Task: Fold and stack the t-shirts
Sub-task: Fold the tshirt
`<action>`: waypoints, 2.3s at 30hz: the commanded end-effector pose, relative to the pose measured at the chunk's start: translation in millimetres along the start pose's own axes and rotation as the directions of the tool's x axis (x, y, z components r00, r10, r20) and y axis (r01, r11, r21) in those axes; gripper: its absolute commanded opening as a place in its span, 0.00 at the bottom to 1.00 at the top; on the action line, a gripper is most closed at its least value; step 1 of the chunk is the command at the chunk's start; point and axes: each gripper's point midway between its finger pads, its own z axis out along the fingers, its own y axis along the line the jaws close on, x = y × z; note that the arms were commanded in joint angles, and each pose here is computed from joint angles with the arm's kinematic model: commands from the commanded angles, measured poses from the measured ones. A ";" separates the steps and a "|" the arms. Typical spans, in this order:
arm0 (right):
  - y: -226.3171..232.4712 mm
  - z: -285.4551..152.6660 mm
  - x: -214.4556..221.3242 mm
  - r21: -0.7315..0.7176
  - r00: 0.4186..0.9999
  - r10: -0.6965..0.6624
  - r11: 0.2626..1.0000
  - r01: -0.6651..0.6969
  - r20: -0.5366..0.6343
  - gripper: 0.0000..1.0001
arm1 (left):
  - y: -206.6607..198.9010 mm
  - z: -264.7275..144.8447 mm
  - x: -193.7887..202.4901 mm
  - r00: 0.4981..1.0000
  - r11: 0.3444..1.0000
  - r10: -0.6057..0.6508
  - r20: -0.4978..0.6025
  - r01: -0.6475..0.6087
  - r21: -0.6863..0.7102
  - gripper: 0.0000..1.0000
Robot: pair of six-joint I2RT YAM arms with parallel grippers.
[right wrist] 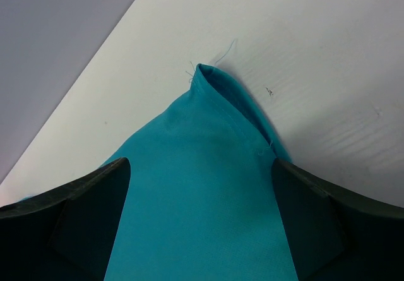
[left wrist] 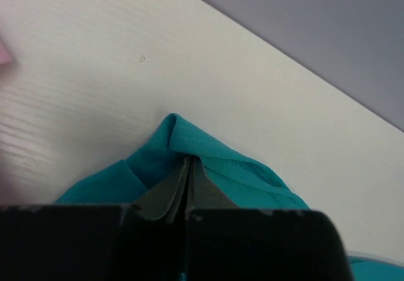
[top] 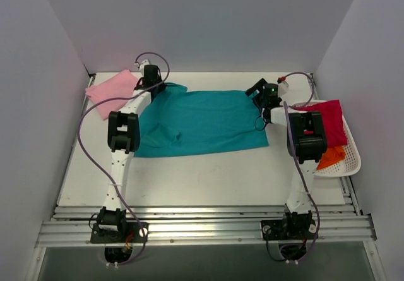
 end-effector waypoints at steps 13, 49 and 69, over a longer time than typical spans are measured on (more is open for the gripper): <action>32.8 -43.9 -46.6 -0.065 0.994 -0.008 0.998 0.015 0.107 0.91 | -45.4 -64.7 -78.2 0.989 0.995 0.045 0.144 -0.057 0.083 0.94; -13.7 -11.4 -35.2 -0.017 0.996 0.035 0.999 -0.034 0.078 0.91 | -25.8 6.8 -13.4 0.999 0.998 0.041 0.010 -0.041 0.054 0.63; -7.9 12.7 -23.3 -0.071 0.999 0.024 0.997 -0.021 0.035 0.90 | -28.6 2.8 -33.1 0.996 0.996 0.050 0.077 -0.055 0.072 0.02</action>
